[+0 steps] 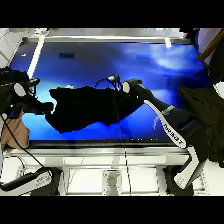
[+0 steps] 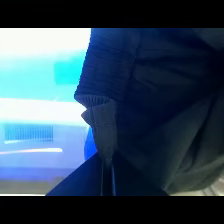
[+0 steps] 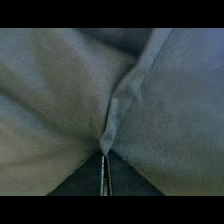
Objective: Fold the clothes and pants, and hang the long-sleeved shirts on hangers.
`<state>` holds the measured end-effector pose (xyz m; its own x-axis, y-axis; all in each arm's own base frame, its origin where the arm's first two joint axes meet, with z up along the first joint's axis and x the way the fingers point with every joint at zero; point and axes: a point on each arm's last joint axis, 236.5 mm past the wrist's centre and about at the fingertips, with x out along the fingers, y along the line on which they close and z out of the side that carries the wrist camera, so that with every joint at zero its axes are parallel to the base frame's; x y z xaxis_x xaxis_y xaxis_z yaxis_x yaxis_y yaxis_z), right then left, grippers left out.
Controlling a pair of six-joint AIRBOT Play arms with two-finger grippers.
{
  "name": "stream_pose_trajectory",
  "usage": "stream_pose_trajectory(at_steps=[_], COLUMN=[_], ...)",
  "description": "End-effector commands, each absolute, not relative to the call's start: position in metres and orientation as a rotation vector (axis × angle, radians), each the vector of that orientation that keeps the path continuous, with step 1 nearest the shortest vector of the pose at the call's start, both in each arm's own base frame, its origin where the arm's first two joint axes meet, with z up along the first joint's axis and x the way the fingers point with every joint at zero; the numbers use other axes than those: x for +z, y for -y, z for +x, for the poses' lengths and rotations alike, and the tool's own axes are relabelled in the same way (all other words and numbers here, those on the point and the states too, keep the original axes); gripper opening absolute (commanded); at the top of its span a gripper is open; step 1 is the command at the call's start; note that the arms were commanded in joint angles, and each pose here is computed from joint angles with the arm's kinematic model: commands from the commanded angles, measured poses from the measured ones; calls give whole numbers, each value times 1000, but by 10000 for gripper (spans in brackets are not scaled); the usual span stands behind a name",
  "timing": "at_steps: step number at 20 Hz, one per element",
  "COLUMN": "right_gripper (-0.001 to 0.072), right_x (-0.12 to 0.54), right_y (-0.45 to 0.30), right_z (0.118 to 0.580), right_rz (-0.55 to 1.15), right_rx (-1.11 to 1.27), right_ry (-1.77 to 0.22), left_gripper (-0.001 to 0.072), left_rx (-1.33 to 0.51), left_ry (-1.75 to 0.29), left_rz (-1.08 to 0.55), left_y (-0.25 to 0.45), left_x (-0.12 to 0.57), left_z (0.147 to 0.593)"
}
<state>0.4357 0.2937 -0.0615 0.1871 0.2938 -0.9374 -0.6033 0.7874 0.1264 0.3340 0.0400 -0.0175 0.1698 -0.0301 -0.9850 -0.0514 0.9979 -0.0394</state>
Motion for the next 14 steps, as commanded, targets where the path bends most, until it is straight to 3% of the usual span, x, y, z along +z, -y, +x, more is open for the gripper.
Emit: stream_pose_trajectory(at_steps=[1, 5, 10, 14], right_gripper=[4, 3, 4, 4], right_x=[10, 114, 234, 295], right_y=[-276, -220, -170, -153], right_z=[461, 466, 409, 376], right_rz=[-401, -494, -455, -421], right_rx=[598, 459, 409, 397], right_ry=[-1149, -1059, -906, -765], left_gripper=[19, 19, 19, 18], left_rx=[50, 180, 365, 338], left_ry=[-1332, -1174, -892, -814], left_rz=[-83, -140, -159, -216], left_y=[-52, -96, -144, -132], left_x=[-2, 51, 134, 151], left_z=[339, 325, 296, 299])
